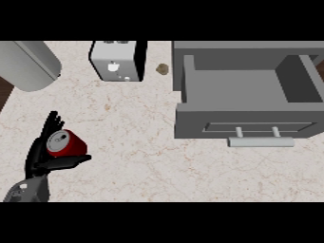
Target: Pick up the can, place it into the drawer and close the drawer
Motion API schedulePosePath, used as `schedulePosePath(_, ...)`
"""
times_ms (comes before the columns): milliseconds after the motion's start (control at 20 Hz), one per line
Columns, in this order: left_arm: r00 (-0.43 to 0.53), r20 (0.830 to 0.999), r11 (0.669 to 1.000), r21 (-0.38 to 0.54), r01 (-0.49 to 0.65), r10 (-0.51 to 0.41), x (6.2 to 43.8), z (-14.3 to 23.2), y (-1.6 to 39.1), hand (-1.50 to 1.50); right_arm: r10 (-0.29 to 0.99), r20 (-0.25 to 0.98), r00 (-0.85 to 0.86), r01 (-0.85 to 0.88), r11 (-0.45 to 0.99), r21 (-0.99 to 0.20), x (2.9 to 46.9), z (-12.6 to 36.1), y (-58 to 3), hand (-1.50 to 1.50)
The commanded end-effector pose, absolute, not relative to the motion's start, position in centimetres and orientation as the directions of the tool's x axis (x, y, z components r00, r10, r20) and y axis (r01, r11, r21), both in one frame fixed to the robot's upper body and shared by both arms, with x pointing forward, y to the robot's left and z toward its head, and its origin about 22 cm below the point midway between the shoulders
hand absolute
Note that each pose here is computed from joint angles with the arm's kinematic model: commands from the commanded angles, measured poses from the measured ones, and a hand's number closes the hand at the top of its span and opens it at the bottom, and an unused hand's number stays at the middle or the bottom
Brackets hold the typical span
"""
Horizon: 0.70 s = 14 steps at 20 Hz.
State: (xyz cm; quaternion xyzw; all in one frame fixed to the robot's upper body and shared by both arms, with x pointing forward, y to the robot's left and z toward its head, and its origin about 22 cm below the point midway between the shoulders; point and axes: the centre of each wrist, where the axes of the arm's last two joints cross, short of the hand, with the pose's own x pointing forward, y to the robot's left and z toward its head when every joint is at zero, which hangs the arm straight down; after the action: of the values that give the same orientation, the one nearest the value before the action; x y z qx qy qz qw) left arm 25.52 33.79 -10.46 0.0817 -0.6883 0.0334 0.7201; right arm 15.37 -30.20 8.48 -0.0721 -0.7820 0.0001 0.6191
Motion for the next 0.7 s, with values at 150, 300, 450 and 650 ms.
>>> schedulePosePath(150, 0.020, 0.999, 0.994, 0.032, -0.109, -0.030, 27.1, -10.7, 31.6, 1.50, 0.122, 0.964, -0.238, 0.111, 0.989, -0.098, 16.0, 9.5, -29.6, -1.50)
schedulePosePath(300, -0.024, 1.000, 0.994, 0.016, -0.106, -0.018, 27.6, -10.1, 32.2, 1.50, 0.118, 0.965, -0.234, 0.113, 0.989, -0.093, 12.8, 9.7, -31.2, -1.50)
schedulePosePath(450, -0.010, 1.000, 0.996, -0.027, -0.089, 0.026, 28.0, -8.5, 32.3, 1.50, 0.100, 0.969, -0.228, 0.103, 0.992, -0.078, 15.7, 9.9, -29.0, -1.50)
schedulePosePath(650, -0.021, 0.999, 0.998, -0.031, -0.060, 0.029, 28.2, -8.1, 29.6, 1.50, 0.106, 0.963, -0.249, 0.130, 0.989, -0.076, 14.8, 9.2, -30.7, -1.50)
